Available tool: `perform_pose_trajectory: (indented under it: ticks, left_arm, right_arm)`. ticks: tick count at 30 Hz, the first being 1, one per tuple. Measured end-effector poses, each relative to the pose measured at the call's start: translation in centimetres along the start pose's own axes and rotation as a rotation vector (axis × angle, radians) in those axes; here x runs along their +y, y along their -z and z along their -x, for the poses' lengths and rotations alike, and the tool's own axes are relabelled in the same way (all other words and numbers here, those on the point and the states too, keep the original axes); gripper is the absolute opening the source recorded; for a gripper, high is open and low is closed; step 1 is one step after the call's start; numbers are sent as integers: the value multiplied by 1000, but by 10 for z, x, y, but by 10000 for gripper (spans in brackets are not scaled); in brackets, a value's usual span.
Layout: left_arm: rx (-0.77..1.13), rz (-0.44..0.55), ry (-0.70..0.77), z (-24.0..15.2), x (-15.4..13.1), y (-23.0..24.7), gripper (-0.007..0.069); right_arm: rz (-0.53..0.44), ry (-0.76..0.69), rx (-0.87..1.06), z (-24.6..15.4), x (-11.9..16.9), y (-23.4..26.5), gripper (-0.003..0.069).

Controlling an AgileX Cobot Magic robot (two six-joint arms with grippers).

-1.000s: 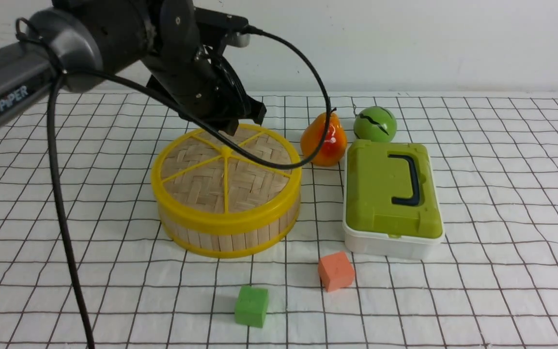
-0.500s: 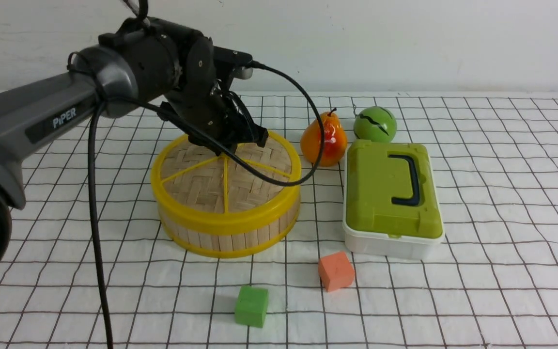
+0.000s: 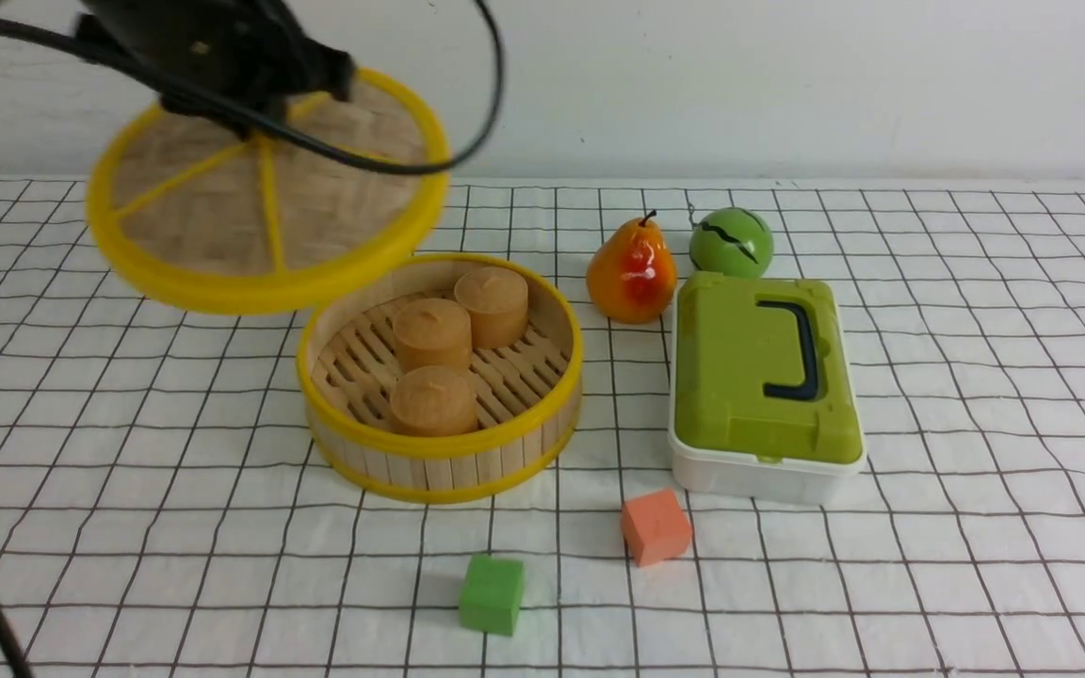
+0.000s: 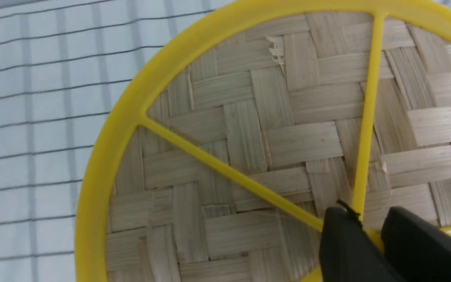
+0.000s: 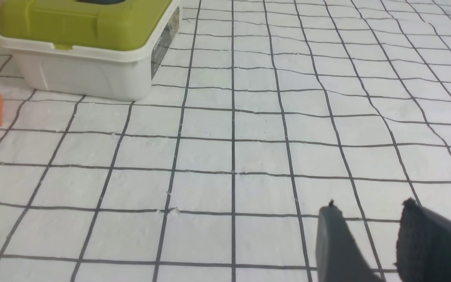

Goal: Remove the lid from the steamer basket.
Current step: Use the left arm to place the steamer lid on the table

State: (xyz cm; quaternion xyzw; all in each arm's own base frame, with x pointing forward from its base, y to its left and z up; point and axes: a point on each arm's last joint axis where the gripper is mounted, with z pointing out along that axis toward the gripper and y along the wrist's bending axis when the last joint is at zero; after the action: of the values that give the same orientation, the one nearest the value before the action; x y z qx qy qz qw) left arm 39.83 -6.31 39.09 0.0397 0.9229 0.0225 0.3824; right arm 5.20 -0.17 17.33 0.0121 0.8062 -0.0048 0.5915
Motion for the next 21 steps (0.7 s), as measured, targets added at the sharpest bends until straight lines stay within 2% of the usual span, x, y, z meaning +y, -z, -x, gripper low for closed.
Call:
perform_pose_trajectory:
  ticks: [1,4,8,12,18,21]
  left_arm:
    - [7,12,12,-1,7,-2,104]
    - [86,103,121,-25,57,-27,104]
    - [139,144,222,-60,86,-71,104]
    - [171,147,272,-89,90,-118,104]
    - [233,144,328,-111,84,-161,108]
    - [246,145,338,-114,84,-165,169]
  right_arm:
    - [0,0,0,0,0,0,239]
    - [0,0,0,0,0,0,239]
    - [0,0,0,0,0,0,239]
    - [0,1,0,0,0,0,239]
    - [0,1,0,0,0,0,239]
    - [0,1,0,0,0,0,239]
